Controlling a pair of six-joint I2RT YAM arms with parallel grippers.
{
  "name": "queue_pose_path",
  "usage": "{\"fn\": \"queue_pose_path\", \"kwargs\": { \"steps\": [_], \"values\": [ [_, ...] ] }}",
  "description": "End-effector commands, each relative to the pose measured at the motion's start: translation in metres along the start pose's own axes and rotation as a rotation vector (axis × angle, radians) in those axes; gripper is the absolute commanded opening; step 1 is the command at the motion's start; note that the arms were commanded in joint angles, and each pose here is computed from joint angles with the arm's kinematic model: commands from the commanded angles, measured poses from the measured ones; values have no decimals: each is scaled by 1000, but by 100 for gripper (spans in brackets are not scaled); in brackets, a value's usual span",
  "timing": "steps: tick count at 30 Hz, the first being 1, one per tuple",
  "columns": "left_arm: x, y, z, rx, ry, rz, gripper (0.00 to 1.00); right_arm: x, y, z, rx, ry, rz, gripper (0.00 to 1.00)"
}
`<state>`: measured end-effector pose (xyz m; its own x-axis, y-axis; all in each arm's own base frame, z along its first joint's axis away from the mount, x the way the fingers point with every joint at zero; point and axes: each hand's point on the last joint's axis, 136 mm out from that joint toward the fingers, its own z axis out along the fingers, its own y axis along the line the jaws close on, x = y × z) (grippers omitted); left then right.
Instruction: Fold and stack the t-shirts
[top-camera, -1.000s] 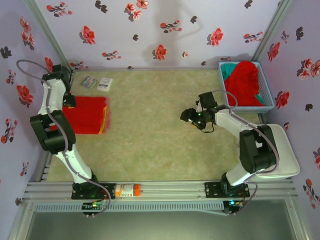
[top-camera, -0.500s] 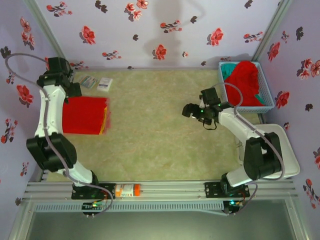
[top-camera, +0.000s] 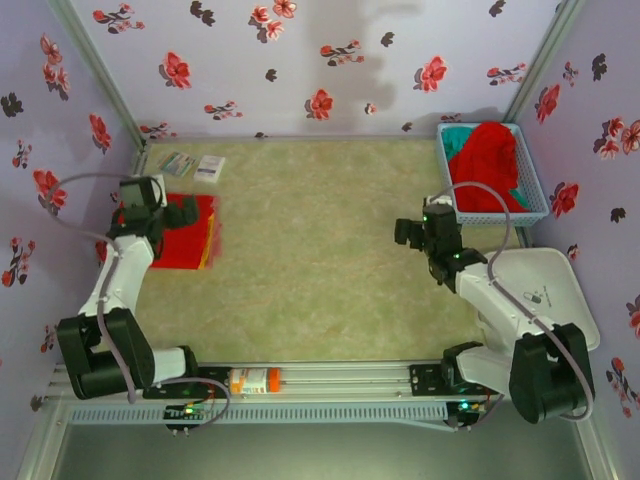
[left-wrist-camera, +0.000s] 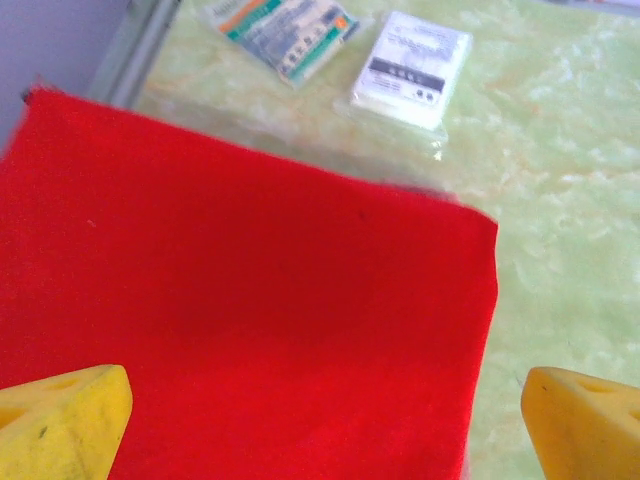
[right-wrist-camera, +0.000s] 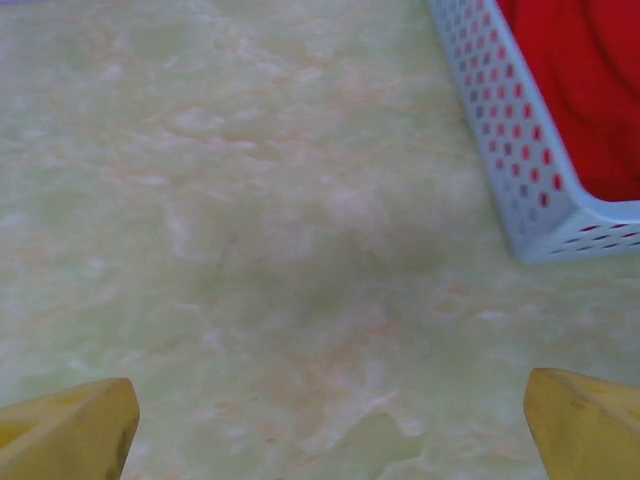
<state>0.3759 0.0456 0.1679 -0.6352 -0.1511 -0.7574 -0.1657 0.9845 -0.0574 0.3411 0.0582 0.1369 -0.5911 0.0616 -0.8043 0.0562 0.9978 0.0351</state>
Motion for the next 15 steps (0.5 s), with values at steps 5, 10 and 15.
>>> {"fn": "queue_pose_path", "kwargs": {
  "steps": [5,10,15],
  "values": [
    [-5,-7,15,-41,-224,60,100,-18,-28,5,90,-227,-77,99],
    [5,-12,23,-64,-286,132,100,1,-46,32,138,-203,-54,99],
    [24,-16,33,-35,-324,116,100,-4,-51,47,155,-234,-45,99]
  ]
}}
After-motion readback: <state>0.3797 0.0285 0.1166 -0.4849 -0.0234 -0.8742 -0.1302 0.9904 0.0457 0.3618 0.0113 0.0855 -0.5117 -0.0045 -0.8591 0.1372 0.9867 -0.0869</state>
